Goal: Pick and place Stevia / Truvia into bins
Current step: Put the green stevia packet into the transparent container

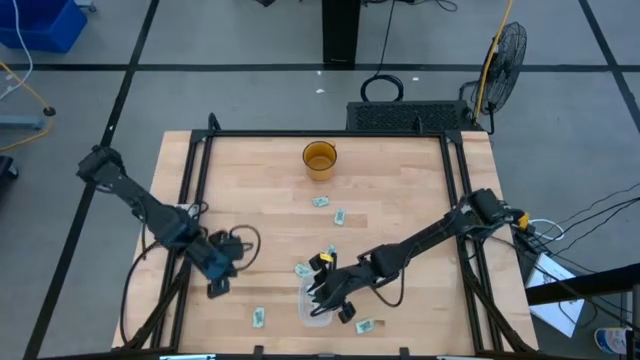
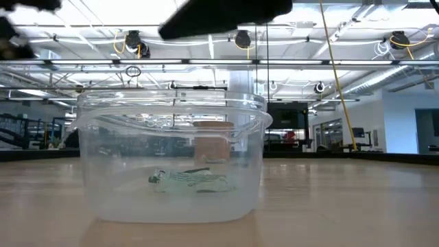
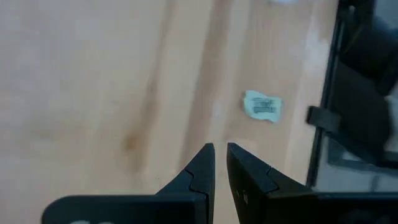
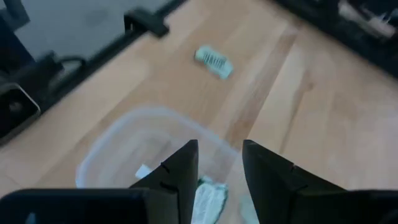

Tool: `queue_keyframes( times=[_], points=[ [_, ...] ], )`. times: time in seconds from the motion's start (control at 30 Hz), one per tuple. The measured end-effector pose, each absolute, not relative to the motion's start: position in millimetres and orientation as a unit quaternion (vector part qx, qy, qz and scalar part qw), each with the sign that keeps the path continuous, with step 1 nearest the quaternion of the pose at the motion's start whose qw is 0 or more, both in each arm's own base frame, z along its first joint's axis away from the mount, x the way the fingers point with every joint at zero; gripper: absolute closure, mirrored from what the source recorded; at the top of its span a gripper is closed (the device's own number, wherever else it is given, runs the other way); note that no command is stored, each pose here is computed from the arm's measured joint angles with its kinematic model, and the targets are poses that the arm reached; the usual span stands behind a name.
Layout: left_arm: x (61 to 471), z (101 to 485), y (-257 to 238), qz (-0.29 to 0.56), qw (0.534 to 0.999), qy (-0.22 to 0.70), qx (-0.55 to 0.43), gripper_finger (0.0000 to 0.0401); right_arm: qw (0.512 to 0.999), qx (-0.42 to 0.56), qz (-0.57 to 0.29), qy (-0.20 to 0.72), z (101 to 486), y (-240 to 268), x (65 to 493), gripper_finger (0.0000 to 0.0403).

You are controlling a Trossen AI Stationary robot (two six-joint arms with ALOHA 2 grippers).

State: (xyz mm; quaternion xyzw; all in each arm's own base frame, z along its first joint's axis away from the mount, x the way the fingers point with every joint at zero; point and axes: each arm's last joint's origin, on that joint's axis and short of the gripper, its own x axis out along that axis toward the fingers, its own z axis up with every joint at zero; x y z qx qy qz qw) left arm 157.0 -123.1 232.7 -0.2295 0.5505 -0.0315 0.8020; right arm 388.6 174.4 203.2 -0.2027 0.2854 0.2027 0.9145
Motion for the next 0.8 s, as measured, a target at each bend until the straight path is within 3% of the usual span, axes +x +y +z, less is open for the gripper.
queue_keyframes(
  times=[0.33, 0.57, 0.8],
  points=[
    [154.8, 162.0, -145.6, -0.149, 0.838, 0.419, -0.315, 0.0354, 0.921, -0.212, 0.195, 0.261, 228.1, 162.4, 384.9, 0.0287],
    [158.4, 140.6, -154.5, -0.175, 0.796, 0.467, -0.343, 0.0354, 0.921, -0.211, 0.189, 0.269, 227.8, 156.6, 385.9, 0.0288],
    [171.9, 127.8, -165.8, -0.194, 0.82, 0.436, -0.316, 0.0354, 0.919, -0.211, 0.185, 0.276, 226.5, 151.9, 386.9, 0.0289]
  ],
)
